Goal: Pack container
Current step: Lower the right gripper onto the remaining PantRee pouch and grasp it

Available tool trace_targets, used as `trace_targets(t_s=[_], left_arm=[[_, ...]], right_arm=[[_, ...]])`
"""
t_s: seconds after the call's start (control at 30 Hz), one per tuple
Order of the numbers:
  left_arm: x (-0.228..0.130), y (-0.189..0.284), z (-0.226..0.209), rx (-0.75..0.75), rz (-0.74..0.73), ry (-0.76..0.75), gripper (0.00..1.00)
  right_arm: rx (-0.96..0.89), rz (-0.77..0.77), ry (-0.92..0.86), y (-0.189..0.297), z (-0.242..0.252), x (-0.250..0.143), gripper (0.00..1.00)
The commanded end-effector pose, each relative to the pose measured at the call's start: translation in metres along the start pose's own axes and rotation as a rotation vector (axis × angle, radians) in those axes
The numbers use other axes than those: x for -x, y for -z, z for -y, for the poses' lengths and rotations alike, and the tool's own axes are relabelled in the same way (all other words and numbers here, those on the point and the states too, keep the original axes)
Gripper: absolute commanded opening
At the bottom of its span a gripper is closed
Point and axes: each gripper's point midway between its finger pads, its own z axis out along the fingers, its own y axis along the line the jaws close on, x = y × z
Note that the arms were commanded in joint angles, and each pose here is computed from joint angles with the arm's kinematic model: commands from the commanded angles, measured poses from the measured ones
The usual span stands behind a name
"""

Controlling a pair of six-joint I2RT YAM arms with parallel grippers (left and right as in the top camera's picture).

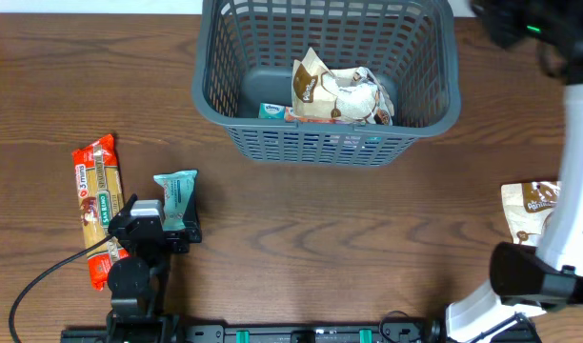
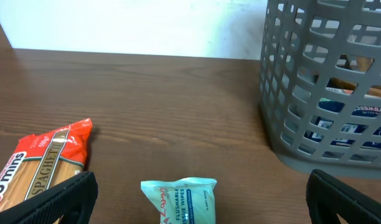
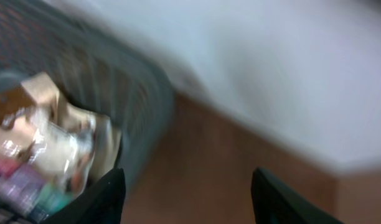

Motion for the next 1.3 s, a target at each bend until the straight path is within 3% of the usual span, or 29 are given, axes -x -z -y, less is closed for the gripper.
trace_targets(t_s=[0.0,0.07,0.1,0.13,0.3,0.53,0.8,1.03,1.27], left_arm=[[-0.017,-0.001,-0.006,0.032,-0.057,0.014,0.99],[-0.017,-0.001,-0.006,0.032,-0.057,0.014,0.99],[-0.017,-0.001,-0.006,0.032,-0.057,0.014,0.99],[-0.017,-0.001,-0.006,0.032,-0.057,0.014,0.99],[-0.017,-0.001,-0.006,0.032,-0.057,0.014,0.99],[-0.017,-0.001,-0.006,0.032,-0.057,0.014,0.99],[-0.017,-0.001,-0.006,0.032,-0.057,0.014,0.99],[-0.017,-0.001,-0.006,0.032,-0.057,0.014,0.99],[-0.017,-0.001,-0.006,0.032,-0.057,0.014,0.99]], right_arm=[[0.066,-0.023,-0.257,0.021,0.017,-0.029,0.59],[0.058,-0.106,-0.324,0.032,0.024,-0.058,0.66],[0.064,-0.146,-0.344,0.036,0.024,-0.070,0.78],[0.078,-0.193,-0.353,0.041,0.022,-0.084,0.99],[0.103,-0.353,-0.454,0.062,0.006,-0.122,0.99],[-0.107,-0.446,-0.523,0.105,-0.009,-0.148,0.99],[-0.193,-0.511,-0.552,0.152,-0.058,-0.196,0.99],[-0.229,-0.641,-0.524,0.143,-0.078,-0.259,0.99],[-0.191,-0.707,-0.455,0.097,-0.078,-0.303,0.99]])
